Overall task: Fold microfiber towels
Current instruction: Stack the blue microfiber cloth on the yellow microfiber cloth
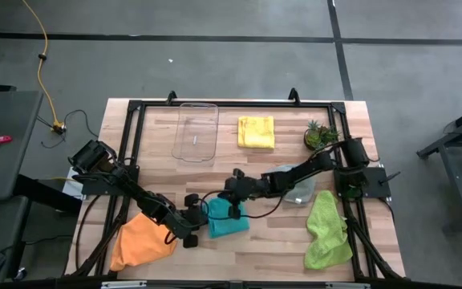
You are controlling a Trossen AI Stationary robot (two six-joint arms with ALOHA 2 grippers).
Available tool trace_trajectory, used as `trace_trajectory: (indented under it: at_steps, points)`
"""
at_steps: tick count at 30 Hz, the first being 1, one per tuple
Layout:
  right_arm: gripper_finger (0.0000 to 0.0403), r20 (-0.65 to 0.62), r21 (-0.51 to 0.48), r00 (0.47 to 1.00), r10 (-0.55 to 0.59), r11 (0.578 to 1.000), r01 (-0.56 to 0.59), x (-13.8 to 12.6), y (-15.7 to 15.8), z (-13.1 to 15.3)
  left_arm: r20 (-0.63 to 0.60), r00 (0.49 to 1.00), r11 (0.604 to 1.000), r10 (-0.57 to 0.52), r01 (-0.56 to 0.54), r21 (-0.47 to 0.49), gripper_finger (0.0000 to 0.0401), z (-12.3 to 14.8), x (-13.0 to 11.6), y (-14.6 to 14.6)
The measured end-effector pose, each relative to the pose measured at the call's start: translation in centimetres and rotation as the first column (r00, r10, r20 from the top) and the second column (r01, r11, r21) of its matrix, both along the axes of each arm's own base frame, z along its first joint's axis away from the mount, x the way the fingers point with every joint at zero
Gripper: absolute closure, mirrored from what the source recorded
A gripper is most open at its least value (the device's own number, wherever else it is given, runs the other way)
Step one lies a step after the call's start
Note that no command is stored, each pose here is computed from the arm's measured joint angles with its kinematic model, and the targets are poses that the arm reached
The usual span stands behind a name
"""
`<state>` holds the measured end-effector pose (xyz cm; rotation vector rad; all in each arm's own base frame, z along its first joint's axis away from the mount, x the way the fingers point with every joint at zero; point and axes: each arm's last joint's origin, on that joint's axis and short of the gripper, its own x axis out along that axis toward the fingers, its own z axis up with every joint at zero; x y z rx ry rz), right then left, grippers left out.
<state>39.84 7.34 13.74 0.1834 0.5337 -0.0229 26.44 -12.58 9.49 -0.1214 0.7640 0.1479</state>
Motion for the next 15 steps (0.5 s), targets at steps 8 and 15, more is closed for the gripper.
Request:
trace_trajectory:
  at_steps: [8, 15]
  points:
    - [0.0345, -0.119, 0.011, 0.985, -0.122, 0.992, 0.124, -3.6, -0.2, 5.9, -0.004, 1.0, 1.0, -0.004, 0.004, 0.002, 0.0401, 0.0, 0.0, 0.0]
    - [0.0207, -0.313, 0.207, 0.935, -0.167, 0.949, 0.238, -6.9, 1.6, 7.3, -0.005, 1.0, 1.0, -0.011, 0.011, 0.002, 0.0401, 0.0, 0.0, 0.0]
